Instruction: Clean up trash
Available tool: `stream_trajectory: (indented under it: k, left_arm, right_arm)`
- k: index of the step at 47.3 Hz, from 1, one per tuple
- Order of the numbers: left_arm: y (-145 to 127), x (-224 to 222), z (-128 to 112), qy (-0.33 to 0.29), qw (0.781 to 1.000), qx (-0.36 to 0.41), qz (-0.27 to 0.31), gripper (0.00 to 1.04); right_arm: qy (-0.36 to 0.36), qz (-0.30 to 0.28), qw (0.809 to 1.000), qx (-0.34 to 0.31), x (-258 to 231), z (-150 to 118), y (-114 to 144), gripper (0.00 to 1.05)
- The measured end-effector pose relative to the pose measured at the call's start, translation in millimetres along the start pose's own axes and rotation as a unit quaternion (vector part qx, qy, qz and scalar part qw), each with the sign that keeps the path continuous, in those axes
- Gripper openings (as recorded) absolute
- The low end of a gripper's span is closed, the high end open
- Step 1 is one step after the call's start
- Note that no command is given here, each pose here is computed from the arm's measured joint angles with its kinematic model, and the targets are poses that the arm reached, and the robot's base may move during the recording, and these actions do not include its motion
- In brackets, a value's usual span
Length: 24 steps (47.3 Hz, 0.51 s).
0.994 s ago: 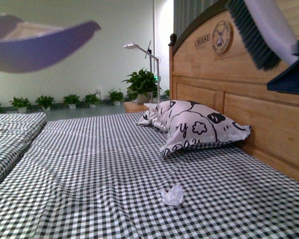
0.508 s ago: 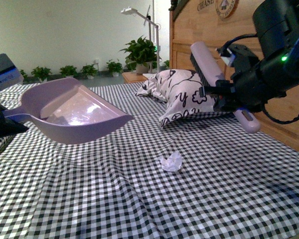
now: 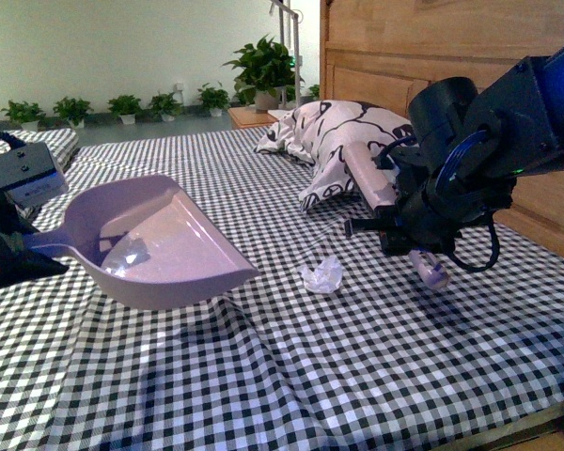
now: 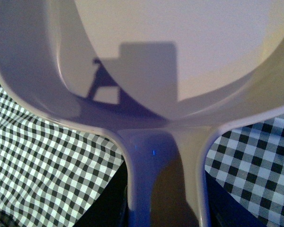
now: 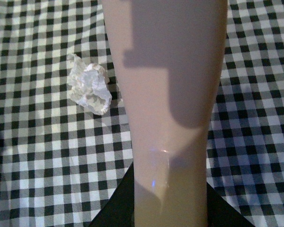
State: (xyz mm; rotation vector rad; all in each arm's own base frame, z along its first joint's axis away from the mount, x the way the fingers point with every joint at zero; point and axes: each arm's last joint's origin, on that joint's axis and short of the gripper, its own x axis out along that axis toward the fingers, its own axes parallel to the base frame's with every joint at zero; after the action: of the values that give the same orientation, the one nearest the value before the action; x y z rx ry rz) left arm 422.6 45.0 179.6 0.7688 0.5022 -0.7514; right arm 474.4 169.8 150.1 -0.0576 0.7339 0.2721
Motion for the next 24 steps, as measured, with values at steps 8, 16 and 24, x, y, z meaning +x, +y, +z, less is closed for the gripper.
stream_trajectory:
  k: [8, 16, 24]
  left_arm:
    - [-4, 6, -12, 0.013, 1.0, 0.001, -0.021, 0.26]
    - [-6, 14, -21, 0.037, 0.997, 0.016, -0.067, 0.26]
    - [5, 22, -14, 0.04, 0.995, 0.032, -0.087, 0.26]
  right_arm:
    - [0.011, -0.006, 1.0, -0.004, 12, -3, 7, 0.17]
    - [0.012, -0.005, 1.0, -0.014, 22, 3, 23, 0.17]
    - [0.017, -0.005, 0.999, -0.028, 27, 5, 34, 0.17]
